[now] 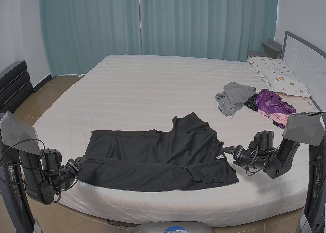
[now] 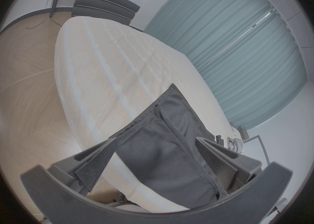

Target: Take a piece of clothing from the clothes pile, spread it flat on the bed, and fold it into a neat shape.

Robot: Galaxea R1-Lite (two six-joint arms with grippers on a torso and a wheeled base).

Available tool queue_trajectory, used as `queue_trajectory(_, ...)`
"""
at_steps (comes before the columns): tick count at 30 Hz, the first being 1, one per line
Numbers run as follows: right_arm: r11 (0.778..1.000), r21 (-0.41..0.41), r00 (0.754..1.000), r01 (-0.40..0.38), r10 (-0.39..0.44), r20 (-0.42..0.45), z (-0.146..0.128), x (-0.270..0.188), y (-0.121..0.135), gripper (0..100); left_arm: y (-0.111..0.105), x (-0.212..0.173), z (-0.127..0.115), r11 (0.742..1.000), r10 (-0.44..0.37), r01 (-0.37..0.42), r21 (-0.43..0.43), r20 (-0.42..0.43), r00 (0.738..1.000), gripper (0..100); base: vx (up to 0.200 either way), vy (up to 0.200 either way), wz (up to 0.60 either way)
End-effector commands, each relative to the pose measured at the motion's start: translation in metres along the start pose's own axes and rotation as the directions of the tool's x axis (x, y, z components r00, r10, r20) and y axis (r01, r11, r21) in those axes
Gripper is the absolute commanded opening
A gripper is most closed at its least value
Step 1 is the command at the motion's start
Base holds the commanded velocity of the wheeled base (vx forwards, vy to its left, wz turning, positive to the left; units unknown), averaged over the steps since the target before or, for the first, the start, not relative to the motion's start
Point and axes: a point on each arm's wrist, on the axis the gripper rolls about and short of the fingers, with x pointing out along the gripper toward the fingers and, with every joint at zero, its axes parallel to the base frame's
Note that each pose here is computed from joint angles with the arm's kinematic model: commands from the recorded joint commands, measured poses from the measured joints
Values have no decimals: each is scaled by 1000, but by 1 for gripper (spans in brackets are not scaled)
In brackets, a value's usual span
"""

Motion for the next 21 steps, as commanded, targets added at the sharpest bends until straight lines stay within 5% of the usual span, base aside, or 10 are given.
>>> queue_trajectory(1,1000,5,1000,-9,9,4,2,-8,4,100,1,-3,0,1000,3,-3,-2,0,1000,100,200,0,0)
queue_trajectory(17,1000,31,1000,5,-4,-6,-2,-10,0,100,1,-4,4,1000,-2,2,-11,18,1000,100,13,0,0)
queue_trajectory(21,999,33,1000,5,-4,-6,-2,-11,0,100,4,-2,5,1000,9,-8,-15,19,1000,100,0,200,0)
